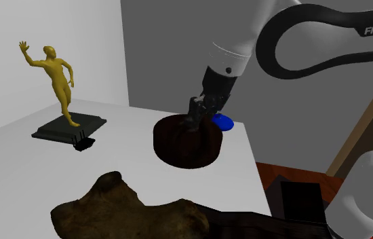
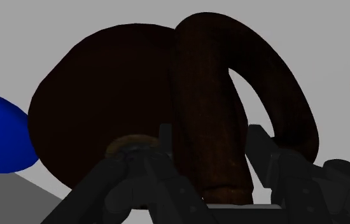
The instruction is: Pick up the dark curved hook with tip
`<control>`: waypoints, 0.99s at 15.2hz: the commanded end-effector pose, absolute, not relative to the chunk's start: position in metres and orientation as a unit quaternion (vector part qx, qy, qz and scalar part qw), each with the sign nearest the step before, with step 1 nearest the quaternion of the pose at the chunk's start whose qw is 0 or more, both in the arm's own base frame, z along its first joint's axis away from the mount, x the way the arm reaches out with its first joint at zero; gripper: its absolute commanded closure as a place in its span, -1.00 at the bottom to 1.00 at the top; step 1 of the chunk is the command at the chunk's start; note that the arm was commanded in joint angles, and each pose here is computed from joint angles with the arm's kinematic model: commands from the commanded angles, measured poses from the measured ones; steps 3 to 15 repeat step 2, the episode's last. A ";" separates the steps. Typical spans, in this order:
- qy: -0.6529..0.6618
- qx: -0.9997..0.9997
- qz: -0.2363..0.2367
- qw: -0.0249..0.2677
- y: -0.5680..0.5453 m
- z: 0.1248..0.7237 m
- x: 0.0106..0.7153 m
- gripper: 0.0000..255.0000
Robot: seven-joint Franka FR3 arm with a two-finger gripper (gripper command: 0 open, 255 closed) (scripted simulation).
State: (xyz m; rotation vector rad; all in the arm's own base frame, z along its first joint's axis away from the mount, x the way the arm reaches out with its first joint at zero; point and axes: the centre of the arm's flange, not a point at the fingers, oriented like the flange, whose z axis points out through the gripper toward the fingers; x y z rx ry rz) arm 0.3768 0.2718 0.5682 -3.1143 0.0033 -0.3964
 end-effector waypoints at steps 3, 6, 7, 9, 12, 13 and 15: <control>0.001 -0.992 -0.126 0.001 0.271 0.575 0.377 1.00; 0.001 -0.992 -0.126 0.001 0.271 0.575 0.377 1.00; 0.001 -0.992 -0.126 0.001 0.271 0.575 0.377 1.00; 0.001 -0.992 -0.126 0.001 0.271 0.575 0.377 1.00; 0.001 -0.992 -0.126 0.001 0.271 0.575 0.377 1.00; 0.001 -0.992 -0.126 0.001 0.271 0.575 0.377 1.00; 0.001 -0.992 -0.126 0.001 0.271 0.575 0.377 1.00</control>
